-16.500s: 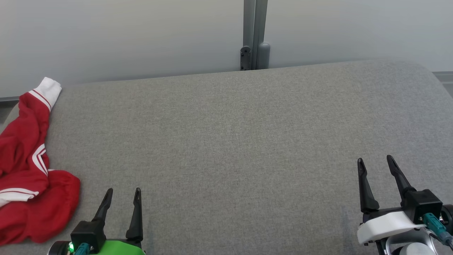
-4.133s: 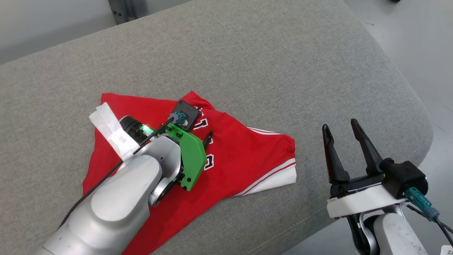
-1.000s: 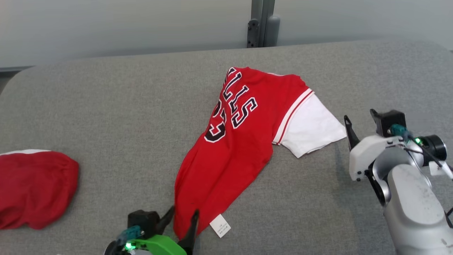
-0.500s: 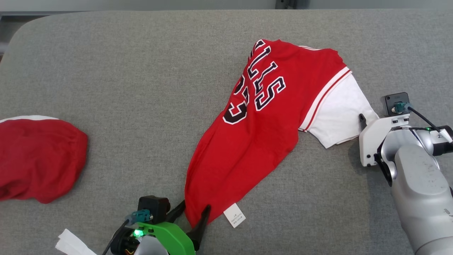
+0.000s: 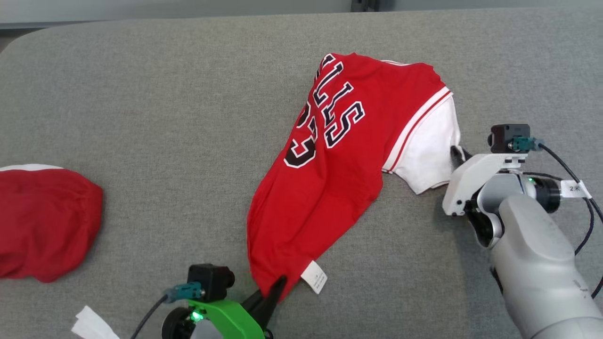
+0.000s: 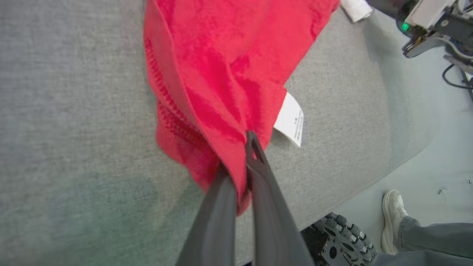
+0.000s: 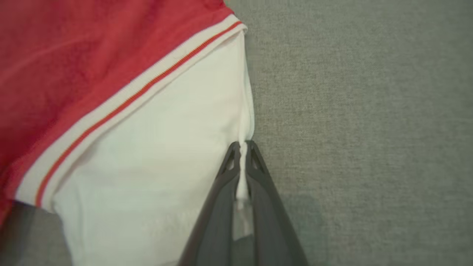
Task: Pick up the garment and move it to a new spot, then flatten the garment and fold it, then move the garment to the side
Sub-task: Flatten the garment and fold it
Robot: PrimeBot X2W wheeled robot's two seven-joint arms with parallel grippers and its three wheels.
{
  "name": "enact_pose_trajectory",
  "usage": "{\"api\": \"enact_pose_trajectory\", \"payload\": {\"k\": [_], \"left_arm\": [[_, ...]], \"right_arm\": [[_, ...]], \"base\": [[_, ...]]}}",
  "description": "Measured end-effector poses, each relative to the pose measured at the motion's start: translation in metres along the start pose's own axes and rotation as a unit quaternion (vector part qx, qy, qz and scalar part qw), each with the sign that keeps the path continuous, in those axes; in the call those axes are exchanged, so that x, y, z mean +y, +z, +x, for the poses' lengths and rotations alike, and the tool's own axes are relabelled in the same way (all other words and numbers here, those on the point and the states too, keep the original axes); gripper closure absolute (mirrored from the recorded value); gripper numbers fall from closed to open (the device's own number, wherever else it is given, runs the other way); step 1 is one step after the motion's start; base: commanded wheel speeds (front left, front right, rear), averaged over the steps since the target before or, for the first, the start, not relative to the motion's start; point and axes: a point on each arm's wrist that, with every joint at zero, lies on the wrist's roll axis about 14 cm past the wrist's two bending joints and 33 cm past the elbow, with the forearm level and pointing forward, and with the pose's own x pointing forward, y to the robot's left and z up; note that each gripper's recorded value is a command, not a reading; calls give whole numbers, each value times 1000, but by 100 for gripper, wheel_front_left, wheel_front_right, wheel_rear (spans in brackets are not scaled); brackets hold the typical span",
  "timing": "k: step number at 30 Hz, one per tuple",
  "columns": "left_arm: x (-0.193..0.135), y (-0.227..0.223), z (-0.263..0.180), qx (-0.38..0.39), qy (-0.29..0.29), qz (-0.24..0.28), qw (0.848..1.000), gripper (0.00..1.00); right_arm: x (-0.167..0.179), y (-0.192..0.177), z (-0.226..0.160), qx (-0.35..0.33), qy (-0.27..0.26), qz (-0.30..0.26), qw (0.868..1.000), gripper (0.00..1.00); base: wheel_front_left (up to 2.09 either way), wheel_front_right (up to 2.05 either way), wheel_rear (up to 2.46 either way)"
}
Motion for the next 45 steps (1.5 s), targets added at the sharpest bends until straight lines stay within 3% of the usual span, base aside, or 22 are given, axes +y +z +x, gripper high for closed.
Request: {"api": "enact_pose_trajectory", "payload": {"k": [4,8,13,19,21,23,28,35,39,45], "left_arm": [[-20,45,-16,-70,-41,3,997,100],[-46,94,-39,-142,-94,8,985,100],[-68,163,-70,-220,-129,80,964,100],[-77,240,-75,-268,-143,173,937,100],[-69,269,-67,-278,-123,209,930,100],[-67,297,-53,-285,-125,206,928,100],[-45,370,-11,-300,-74,233,922,100],[-15,454,50,-349,-18,229,908,100],[9,475,79,-368,31,278,887,100],[55,463,123,-363,59,278,887,100]], "right_arm": [[24,55,-27,-111,63,123,984,100],[-12,119,-89,-232,88,184,951,100],[-30,194,-177,-370,120,178,904,100],[-21,253,-215,-423,154,122,885,100],[-18,273,-209,-424,156,103,886,100],[-12,295,-194,-421,164,94,887,100],[-15,353,-142,-415,121,74,898,100],[-21,424,-79,-455,65,76,885,100],[-25,422,-25,-443,44,84,892,100],[-16,396,36,-425,55,90,899,100]], "base": [[0,0,0],[0,0,0],[0,0,0],[0,0,0],[0,0,0],[0,0,0],[0,0,0],[0,0,0],[0,0,0],[0,0,0]]}}
